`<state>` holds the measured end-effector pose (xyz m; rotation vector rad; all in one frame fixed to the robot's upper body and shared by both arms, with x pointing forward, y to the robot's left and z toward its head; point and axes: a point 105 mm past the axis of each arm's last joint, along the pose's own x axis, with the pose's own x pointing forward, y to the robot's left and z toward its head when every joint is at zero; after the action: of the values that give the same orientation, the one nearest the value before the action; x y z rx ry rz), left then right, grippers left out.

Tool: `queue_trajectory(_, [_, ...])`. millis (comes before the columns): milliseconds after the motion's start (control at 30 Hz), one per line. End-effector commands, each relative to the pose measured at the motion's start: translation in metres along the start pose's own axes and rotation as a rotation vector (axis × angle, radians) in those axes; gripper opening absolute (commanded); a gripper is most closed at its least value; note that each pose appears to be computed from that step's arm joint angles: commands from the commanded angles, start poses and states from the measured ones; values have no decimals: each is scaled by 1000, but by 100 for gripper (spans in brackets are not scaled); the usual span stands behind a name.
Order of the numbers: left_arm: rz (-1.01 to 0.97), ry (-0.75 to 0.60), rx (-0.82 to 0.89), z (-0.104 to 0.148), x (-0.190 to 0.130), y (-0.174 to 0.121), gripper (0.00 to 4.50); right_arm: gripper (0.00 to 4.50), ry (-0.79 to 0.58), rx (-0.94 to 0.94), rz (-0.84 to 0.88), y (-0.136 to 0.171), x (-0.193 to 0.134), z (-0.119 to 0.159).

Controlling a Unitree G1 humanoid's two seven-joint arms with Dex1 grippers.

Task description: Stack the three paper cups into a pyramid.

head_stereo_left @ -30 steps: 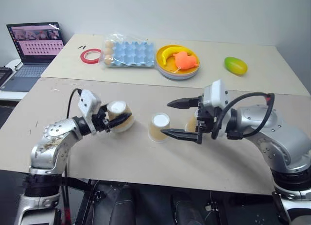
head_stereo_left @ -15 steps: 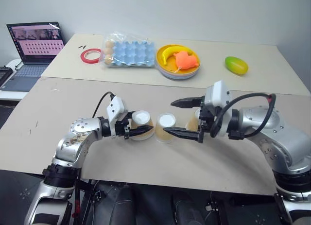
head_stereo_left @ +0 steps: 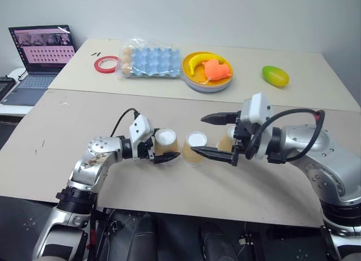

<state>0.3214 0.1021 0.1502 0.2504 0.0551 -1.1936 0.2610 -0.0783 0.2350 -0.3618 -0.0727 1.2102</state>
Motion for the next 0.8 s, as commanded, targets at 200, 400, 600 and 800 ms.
queue_trajectory(200, [-26,-79,60,61,-37,-3,444,450,-1,-22,-35,-14,-31,7])
queue_trajectory(400, [-36,-156,-24,101,-68,-8,444,450,92,36,-122,-40,-85,-9])
queue_trajectory(600, [-24,-167,-51,108,-71,-14,444,450,287,45,-148,-55,-94,-56])
queue_trajectory(800, [-21,-157,-46,111,-72,-21,444,450,304,51,-70,-53,-70,-81])
